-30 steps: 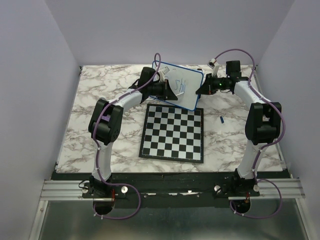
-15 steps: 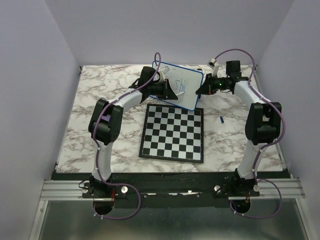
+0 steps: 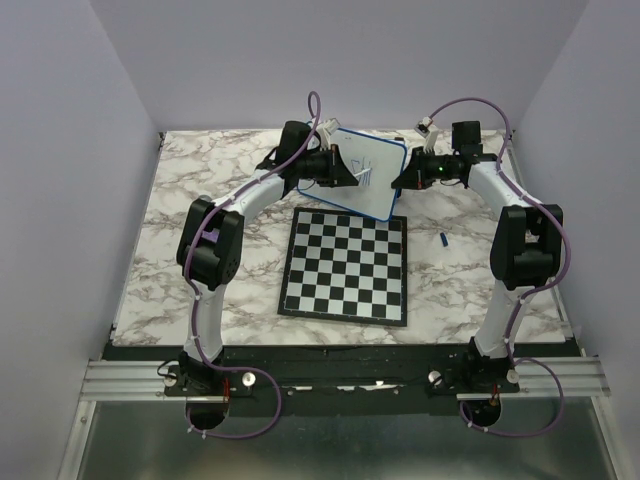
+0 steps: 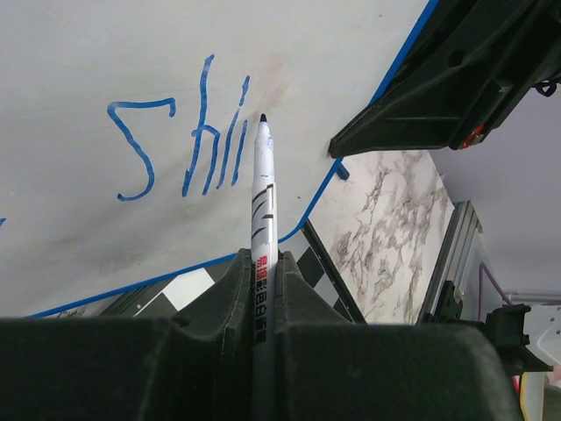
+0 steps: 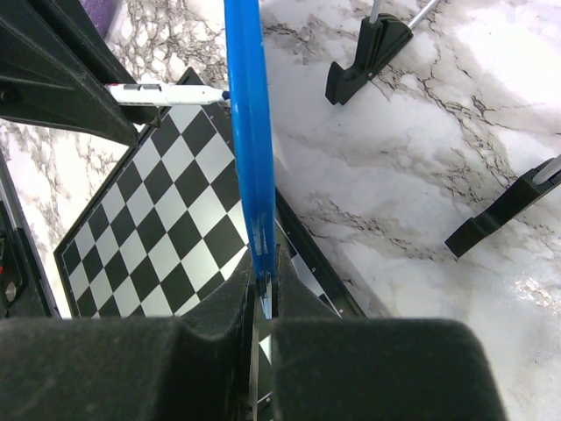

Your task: Write a sentence on the whiteboard

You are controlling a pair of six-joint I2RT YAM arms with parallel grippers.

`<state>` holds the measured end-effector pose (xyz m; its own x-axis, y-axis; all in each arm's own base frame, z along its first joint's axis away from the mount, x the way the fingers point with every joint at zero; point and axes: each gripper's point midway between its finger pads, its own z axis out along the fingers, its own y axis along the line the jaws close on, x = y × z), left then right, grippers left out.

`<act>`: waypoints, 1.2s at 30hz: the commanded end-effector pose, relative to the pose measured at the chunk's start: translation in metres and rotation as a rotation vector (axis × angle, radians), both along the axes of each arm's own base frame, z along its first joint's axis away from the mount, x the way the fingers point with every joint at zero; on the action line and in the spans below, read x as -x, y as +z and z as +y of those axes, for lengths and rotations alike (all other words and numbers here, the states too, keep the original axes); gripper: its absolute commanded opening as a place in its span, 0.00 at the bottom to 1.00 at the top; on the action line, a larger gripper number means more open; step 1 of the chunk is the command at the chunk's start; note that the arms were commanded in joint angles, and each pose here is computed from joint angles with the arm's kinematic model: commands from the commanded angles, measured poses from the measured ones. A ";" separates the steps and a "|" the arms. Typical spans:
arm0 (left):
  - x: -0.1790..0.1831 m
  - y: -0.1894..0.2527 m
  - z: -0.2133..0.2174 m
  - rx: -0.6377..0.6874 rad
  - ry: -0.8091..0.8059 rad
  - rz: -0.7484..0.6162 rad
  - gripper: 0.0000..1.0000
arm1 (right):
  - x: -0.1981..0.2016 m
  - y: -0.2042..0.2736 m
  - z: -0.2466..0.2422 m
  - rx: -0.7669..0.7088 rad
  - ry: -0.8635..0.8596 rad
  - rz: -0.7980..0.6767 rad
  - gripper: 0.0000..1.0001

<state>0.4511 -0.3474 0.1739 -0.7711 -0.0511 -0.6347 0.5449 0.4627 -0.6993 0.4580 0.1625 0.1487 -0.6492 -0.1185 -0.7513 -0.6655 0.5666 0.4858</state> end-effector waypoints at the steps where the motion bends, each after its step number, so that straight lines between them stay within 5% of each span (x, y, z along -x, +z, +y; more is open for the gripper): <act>1: -0.007 0.000 0.002 -0.014 0.025 0.005 0.00 | 0.001 0.015 0.007 -0.021 0.041 -0.039 0.00; 36: -0.005 -0.008 -0.012 -0.016 -0.025 0.039 0.00 | 0.001 0.016 0.007 -0.024 0.043 -0.040 0.00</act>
<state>0.4578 -0.3508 0.1734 -0.7856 -0.0431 -0.6172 0.5298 0.4684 -0.7070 0.4583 0.1618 0.1486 -0.6497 -0.1177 -0.7510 -0.6641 0.5687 0.4854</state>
